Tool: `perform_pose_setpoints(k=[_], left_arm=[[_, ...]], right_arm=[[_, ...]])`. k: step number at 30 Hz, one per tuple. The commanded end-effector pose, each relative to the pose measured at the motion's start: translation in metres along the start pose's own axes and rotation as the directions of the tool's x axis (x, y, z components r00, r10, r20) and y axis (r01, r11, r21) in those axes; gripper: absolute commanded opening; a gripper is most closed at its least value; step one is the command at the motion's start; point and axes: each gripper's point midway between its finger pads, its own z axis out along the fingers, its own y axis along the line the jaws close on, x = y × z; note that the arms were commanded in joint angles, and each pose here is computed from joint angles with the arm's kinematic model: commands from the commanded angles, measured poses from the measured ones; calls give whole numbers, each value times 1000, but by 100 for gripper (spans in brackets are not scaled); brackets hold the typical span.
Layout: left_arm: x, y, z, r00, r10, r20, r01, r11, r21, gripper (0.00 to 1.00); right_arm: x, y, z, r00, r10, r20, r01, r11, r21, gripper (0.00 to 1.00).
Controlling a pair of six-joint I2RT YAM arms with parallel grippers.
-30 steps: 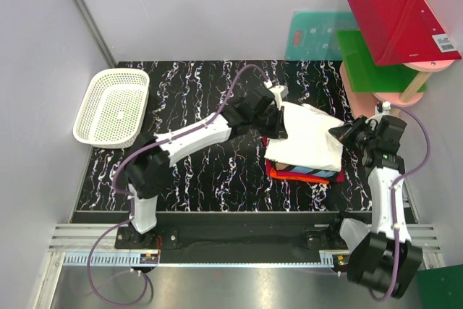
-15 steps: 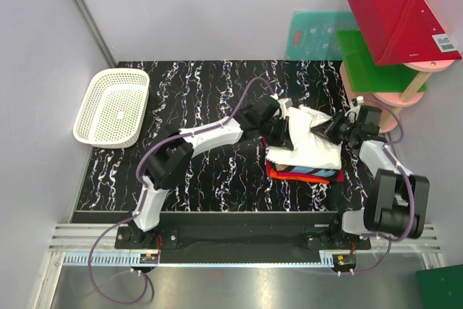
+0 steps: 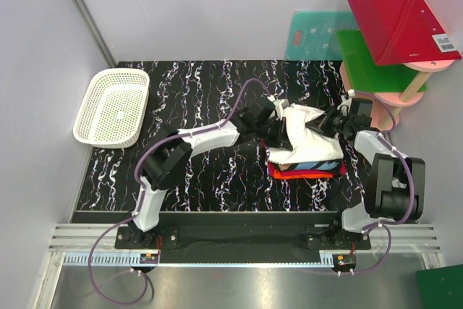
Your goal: Fold and stack the t-shirts
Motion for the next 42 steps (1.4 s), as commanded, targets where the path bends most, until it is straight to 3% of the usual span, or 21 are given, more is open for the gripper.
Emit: perform_pose_setpoints(k=[1,4,7,9,10,14,17,18,19,21,27,28,30,38,42], left_arm=[[-10,-29,-39,995,91,44,-90,996,-8,0],[-28,-54,-70,980,150,127,-151,988,-1,2],[-43,-79,-105,949,223,224,-224,974,-21,19],[-40,-89,-121,927,273,258,-262,962,-76,23],[-35,-89,-122,913,321,251,-303,947,-110,22],[12,-81,-101,899,428,88,-398,886,-238,0],[44,-66,-73,907,420,-19,-412,879,-239,1],[51,-62,-67,917,397,-36,-393,888,-237,37],[58,-56,-63,922,383,-47,-383,892,-240,63],[59,-60,-61,932,361,-13,-354,903,-242,99],[51,-54,-80,932,357,60,-324,897,-300,99],[52,-50,-83,932,359,59,-324,893,-312,99],[45,-52,-95,924,370,95,-321,886,-333,99],[33,-48,-119,905,398,150,-315,864,-392,99],[32,-42,-122,905,399,147,-310,855,-416,99]], right_arm=[[-14,41,-23,988,-125,92,128,991,-28,0],[-22,72,-49,970,-176,167,188,980,-58,0],[-27,97,-77,946,-222,236,244,967,-69,0],[-29,105,-97,925,-255,283,273,962,-28,0],[-31,105,-104,917,-263,301,276,961,-1,0],[-37,94,-128,887,-298,352,264,954,142,0],[-27,92,-125,908,-287,304,260,957,127,1],[-22,88,-120,921,-275,275,251,960,120,6],[-19,86,-118,929,-266,258,244,963,114,9],[-10,77,-114,938,-256,236,233,965,120,18],[6,53,-115,936,-272,223,234,955,182,34],[7,49,-115,937,-268,226,227,955,192,44],[10,45,-115,938,-263,226,219,955,201,47],[5,47,-115,935,-268,233,223,954,203,95],[5,46,-112,937,-268,225,225,954,199,100]])
